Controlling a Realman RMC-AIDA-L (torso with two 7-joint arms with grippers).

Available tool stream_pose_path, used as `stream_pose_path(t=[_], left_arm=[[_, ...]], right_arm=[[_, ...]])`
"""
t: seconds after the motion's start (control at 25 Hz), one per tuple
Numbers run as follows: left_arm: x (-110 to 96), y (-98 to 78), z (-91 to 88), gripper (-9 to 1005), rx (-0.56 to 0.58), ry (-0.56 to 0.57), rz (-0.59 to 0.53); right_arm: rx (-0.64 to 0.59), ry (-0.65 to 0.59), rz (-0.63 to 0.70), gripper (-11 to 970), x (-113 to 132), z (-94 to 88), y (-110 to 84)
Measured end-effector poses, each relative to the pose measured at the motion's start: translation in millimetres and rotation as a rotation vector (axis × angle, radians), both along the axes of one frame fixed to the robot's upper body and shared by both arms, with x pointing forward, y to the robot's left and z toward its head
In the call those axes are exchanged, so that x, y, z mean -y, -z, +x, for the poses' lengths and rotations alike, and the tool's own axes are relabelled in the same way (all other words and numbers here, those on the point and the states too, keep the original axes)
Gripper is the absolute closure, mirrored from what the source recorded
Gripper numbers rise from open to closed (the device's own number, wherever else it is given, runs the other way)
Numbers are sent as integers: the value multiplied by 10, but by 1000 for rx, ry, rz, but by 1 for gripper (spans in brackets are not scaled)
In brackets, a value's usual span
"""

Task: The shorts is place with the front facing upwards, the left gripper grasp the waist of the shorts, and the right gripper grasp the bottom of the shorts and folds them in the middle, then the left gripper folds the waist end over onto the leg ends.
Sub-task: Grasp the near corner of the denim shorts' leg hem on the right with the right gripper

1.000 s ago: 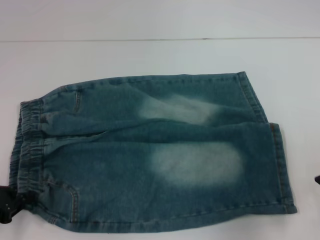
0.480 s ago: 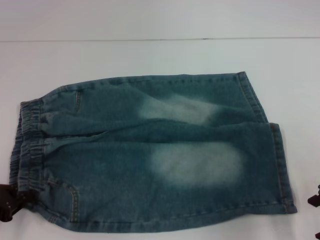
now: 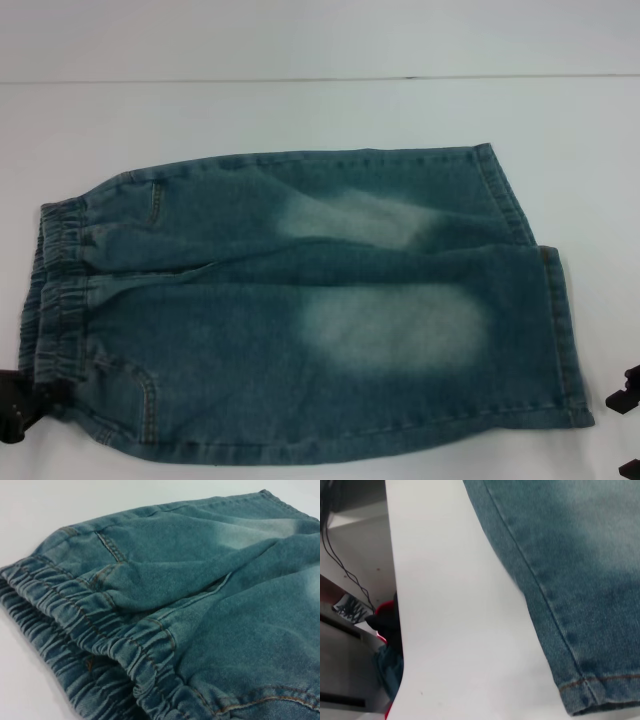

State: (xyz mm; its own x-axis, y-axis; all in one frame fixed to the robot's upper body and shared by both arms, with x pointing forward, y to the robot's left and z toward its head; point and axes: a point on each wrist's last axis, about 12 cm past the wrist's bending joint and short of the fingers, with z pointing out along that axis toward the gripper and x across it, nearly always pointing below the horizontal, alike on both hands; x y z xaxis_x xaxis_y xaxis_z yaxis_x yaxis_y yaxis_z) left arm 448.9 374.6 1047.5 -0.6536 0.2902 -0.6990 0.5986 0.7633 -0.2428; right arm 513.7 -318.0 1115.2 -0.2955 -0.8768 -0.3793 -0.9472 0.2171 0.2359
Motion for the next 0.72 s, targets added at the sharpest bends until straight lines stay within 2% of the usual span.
stream_pose_path(t=[0.72], left_arm=[[11, 26, 16, 948, -5, -4, 3]], right_arm=[[-23, -57, -8, 129, -184, 86, 81]])
